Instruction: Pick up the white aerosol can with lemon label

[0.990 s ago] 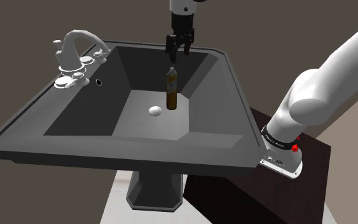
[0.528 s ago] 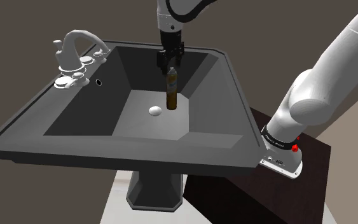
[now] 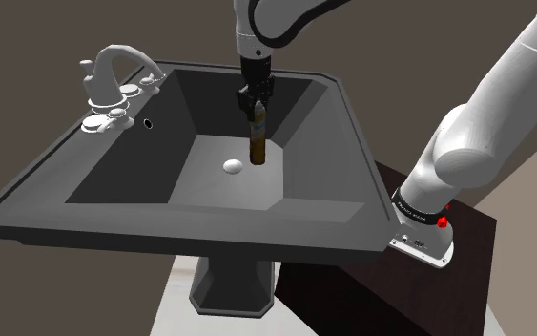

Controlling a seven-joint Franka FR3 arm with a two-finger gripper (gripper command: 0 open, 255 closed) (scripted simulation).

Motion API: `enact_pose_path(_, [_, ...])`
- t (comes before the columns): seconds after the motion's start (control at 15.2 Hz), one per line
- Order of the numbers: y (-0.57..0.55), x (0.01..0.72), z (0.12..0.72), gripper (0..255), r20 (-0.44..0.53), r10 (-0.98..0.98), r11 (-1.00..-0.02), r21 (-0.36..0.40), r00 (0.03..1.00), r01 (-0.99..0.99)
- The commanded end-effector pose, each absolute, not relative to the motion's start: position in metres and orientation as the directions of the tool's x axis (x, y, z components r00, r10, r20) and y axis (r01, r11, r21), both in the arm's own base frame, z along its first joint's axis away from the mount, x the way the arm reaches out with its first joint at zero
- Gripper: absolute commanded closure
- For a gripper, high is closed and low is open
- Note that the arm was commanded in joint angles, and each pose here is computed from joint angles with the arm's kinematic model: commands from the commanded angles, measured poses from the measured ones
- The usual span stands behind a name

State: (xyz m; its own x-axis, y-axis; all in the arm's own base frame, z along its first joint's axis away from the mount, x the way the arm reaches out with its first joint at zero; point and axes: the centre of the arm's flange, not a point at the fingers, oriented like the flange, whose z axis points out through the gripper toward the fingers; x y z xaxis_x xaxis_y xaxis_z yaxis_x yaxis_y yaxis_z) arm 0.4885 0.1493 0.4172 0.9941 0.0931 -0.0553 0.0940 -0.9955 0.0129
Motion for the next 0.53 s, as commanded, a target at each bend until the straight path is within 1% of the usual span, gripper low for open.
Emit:
enact_pose_path(0.0, [0.1494,0.4882,0.4159,255,-0.057,0.093,-0.995,0.013,0.994,0.094])
enact_pose_path(0.46, [0.1501,0.4886,0.4224,255,-0.057,0.093,-0.995,0.013,0.994,0.094])
